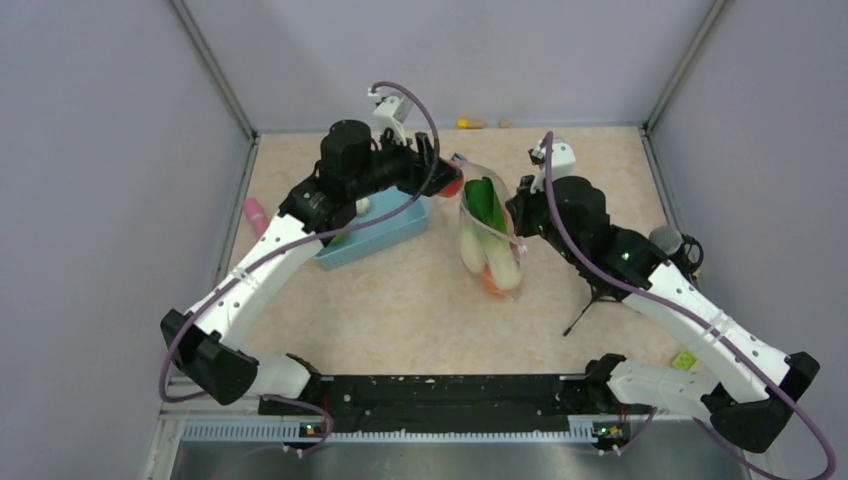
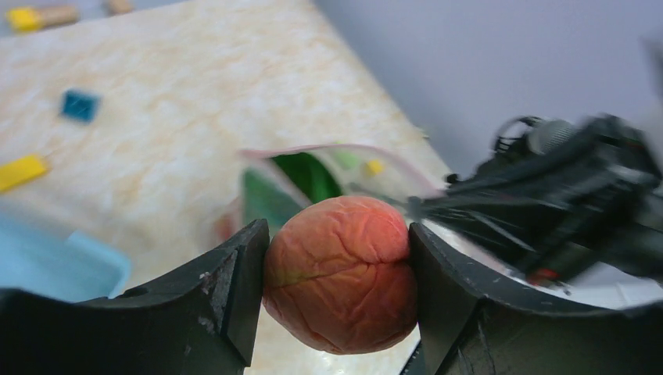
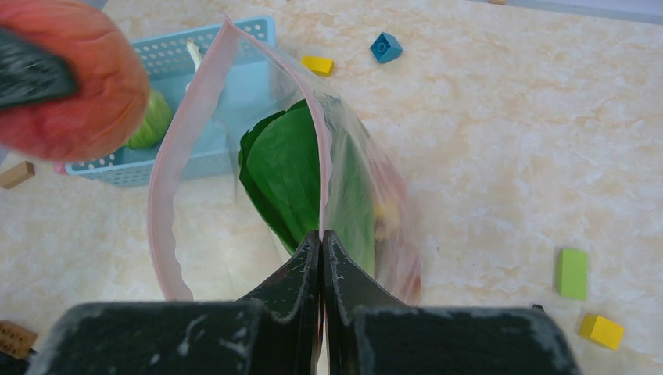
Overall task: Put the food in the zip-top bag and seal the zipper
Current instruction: Place the fake fruit in the zipper food storage bag.
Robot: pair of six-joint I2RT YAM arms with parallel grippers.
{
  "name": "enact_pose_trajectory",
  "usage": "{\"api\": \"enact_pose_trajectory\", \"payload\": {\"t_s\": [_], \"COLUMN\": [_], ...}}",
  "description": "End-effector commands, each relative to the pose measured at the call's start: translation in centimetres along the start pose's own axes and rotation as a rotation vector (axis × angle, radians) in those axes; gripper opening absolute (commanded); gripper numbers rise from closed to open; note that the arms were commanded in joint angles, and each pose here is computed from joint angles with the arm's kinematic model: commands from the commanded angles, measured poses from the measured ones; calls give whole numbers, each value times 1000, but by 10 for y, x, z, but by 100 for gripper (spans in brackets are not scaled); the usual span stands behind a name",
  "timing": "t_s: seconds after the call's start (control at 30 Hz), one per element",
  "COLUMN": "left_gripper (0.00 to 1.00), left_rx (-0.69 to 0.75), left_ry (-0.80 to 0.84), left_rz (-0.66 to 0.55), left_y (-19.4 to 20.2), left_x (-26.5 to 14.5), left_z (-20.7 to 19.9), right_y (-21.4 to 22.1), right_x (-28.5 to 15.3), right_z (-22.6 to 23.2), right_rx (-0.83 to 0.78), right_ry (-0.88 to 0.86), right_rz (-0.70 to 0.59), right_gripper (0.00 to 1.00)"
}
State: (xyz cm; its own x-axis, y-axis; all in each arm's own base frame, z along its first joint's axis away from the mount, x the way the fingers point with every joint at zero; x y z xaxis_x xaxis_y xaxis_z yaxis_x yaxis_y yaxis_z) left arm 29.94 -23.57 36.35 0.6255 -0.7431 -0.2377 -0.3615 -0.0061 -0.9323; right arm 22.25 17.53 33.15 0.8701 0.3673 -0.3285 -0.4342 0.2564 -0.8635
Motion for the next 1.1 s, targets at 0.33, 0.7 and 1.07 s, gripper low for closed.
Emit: {"api": "enact_pose_trajectory", "payload": {"t_s": [0.33, 0.7, 1.07], "left_gripper": [11, 54, 98], "left_rx": [210, 296, 312], "left_ry": [209, 202, 210], "left_rz": [-27, 50, 29], "left_y": [-20, 2, -3], "left_x": [28, 34, 23], "left_z": [-79, -94, -101], "right_y": [-23, -26, -26], "right_x": [-14, -16, -17], "right_z": [5, 4, 4], "right_rx": [48, 56, 56], "right_ry": [-49, -44, -39], "right_rz": [-93, -109, -114], "right_gripper": [0, 0, 0]}}
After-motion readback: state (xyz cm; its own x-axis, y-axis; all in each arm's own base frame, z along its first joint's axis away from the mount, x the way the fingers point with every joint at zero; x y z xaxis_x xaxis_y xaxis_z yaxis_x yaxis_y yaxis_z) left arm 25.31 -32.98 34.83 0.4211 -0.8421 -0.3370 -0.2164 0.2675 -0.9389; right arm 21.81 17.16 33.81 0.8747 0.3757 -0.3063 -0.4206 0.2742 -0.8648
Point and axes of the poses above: each gripper's point midway between its finger pads, its own x axis out along the fingers, its own z axis along the line the jaws close on, y = z × x, the point moved 6 cm from there along -x, back along the fingers, and after that the axes turned 15 degrees about x, right-handed, at the moved point
